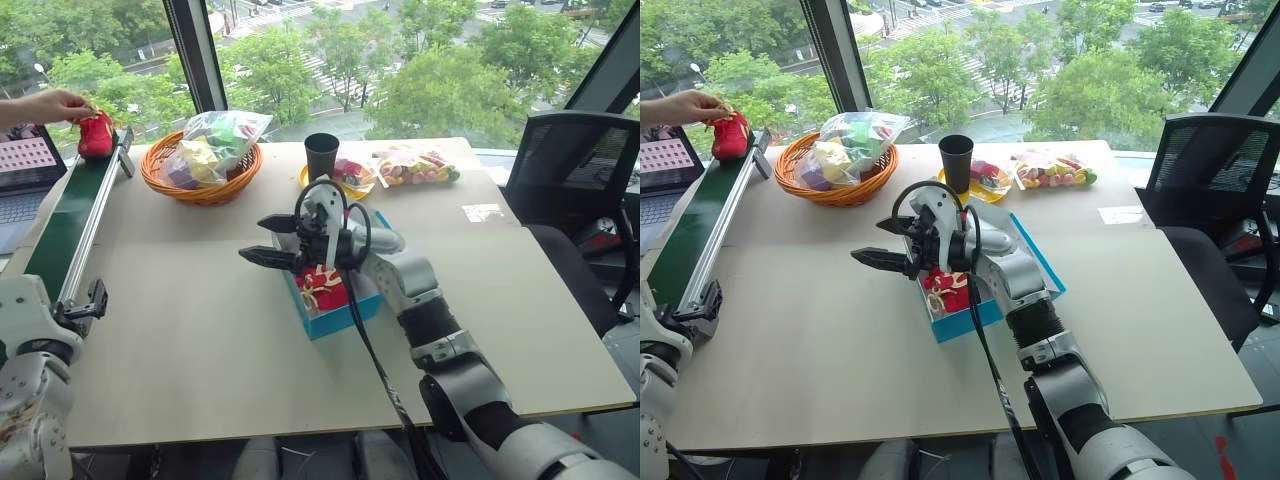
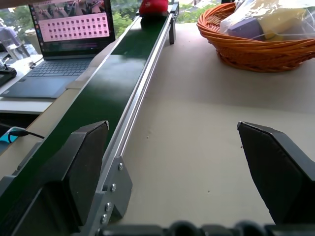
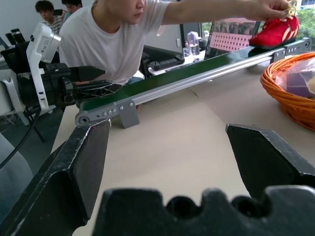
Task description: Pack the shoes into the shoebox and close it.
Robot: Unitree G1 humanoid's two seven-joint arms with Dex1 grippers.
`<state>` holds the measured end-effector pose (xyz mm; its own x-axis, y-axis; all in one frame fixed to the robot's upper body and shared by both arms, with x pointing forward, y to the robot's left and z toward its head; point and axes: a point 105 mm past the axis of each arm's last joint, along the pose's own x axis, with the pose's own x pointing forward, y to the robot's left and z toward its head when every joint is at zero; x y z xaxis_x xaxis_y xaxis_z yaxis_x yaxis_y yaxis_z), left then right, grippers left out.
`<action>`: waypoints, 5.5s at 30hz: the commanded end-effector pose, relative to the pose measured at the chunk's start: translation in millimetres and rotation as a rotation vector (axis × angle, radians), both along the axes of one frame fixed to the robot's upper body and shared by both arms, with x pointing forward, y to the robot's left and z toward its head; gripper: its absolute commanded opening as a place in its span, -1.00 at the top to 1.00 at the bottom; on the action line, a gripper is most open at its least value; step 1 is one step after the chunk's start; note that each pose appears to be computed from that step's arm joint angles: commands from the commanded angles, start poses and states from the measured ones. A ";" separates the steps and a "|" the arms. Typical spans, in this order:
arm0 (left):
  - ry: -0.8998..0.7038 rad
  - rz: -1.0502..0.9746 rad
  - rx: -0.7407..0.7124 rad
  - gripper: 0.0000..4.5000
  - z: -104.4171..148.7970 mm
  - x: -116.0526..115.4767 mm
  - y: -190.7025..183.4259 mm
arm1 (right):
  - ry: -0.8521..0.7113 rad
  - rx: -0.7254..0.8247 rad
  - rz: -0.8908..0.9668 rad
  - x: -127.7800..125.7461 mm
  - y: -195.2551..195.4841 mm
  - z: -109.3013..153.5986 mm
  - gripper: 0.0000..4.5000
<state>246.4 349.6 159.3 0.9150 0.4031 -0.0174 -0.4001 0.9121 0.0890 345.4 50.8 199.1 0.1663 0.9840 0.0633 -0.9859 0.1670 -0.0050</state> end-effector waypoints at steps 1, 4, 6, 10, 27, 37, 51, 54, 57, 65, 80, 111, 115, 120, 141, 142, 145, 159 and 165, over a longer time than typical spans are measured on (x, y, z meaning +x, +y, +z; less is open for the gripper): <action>-0.021 0.025 0.028 -1.00 9.6 1.4 5.0 | -0.076 0.029 0.008 -0.8 8.5 16.9 -0.97; -0.017 0.033 0.038 -1.00 8.5 2.5 7.5 | -0.081 0.033 0.002 0.9 11.5 17.4 -0.97; -0.023 0.053 0.026 -1.00 7.6 2.1 11.0 | -0.083 0.039 -0.001 1.7 12.9 18.3 -0.97; -0.018 0.101 0.024 -1.00 3.2 -1.3 21.2 | -0.091 0.047 0.000 1.7 15.5 20.0 -0.97; -0.013 0.026 0.003 -1.00 7.7 -33.6 77.8 | -0.130 -0.047 0.079 -7.7 11.7 1.6 -0.97; 0.022 0.029 -0.019 -1.00 -0.3 -37.7 110.6 | -0.105 -0.057 0.088 -9.8 8.8 -0.1 -0.97; 0.032 0.001 0.001 -1.00 3.9 -9.0 136.1 | -0.101 -0.061 0.027 -9.3 -3.4 -1.1 -0.97; 0.036 0.013 -0.012 -1.00 1.9 -8.3 142.2 | -0.100 -0.068 0.022 -9.7 -5.3 -2.1 -0.97; 0.052 0.011 -0.018 -1.00 -3.0 -7.5 143.5 | -0.105 -0.075 0.012 -9.3 -6.5 -2.9 -0.97; 0.084 -0.058 -0.101 -1.00 -22.6 -4.8 131.8 | -0.107 -0.079 0.009 -10.3 -6.4 -2.6 -0.97; 0.072 -0.117 -0.137 0.74 -26.5 -4.2 109.9 | -0.119 -0.106 0.012 -10.3 -5.1 -6.2 -1.00; -0.415 -0.962 -0.171 0.91 167.4 120.7 -205.5 | 0.564 0.602 -0.103 35.2 -64.5 117.2 -1.00; -0.419 -0.998 -0.165 0.91 172.7 114.4 -221.0 | 0.584 0.612 -0.134 41.3 -65.8 113.1 -1.00; -0.435 -1.023 -0.162 0.91 182.8 105.4 -230.1 | 0.601 0.613 -0.188 51.8 -68.1 106.6 -1.00; -0.346 -1.097 -0.263 0.92 152.8 92.1 -266.3 | 0.568 0.622 -0.242 61.0 -67.2 107.2 0.19; -0.346 -1.096 -0.261 0.92 152.9 92.1 -265.7 | 0.569 0.621 -0.243 61.4 -67.4 106.6 0.35; -0.343 -1.091 -0.260 0.92 152.6 91.9 -264.2 | 0.571 0.620 -0.247 62.2 -67.4 105.6 0.71; -0.273 -1.099 -0.288 -0.41 138.7 82.8 -253.0 | 0.480 0.580 -0.269 63.0 -71.8 112.1 0.86; -0.087 -1.129 -0.129 -0.56 101.8 65.4 -245.3 | 0.396 0.417 -0.256 57.8 -78.9 112.6 0.86</action>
